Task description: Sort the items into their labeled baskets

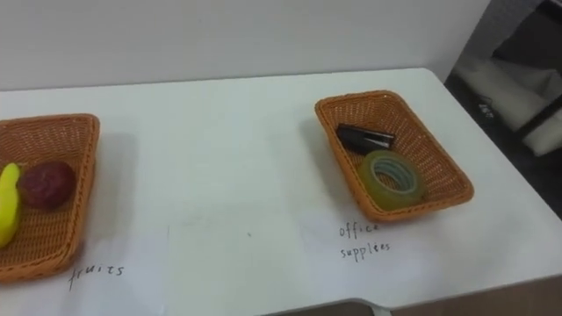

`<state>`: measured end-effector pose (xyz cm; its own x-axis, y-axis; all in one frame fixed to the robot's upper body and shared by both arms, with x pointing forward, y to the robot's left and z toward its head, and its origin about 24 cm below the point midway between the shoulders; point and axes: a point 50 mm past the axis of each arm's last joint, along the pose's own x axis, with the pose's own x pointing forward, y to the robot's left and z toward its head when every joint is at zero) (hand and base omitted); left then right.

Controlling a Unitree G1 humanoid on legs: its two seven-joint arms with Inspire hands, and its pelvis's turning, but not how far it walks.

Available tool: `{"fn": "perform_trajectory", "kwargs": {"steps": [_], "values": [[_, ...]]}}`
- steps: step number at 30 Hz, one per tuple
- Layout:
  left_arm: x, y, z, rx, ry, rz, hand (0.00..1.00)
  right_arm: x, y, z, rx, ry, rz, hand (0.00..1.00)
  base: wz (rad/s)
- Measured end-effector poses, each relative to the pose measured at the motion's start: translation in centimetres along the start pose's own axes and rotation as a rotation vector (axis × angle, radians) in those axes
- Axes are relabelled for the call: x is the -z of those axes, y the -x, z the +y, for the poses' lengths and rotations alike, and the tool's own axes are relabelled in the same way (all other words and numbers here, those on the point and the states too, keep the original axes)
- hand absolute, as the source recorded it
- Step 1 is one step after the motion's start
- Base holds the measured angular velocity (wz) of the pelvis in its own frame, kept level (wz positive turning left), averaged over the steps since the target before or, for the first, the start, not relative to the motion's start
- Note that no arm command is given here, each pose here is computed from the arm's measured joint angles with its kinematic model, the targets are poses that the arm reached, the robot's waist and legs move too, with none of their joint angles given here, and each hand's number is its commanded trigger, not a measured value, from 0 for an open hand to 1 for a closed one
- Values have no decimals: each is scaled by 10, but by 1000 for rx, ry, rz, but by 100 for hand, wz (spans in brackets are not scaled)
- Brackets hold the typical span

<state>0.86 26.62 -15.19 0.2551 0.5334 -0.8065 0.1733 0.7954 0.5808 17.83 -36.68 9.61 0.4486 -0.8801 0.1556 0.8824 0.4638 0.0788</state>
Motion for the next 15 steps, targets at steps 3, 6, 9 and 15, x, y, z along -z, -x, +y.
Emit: {"fn": "perform_trajectory", "kwargs": {"steps": [3,6,9,15], "values": [[-1,0,2,-23,0,-4,0,11,0,-19,69,-1,64,0,1],[2,0,3,-32,-6,3,0,27,0,-30,144,36,122,0,3],[0,-1,5,-47,-6,-3,0,50,5,-47,229,62,224,0,-2],[-1,-1,9,-64,48,-8,0,78,18,-77,389,37,393,0,-2]]}}
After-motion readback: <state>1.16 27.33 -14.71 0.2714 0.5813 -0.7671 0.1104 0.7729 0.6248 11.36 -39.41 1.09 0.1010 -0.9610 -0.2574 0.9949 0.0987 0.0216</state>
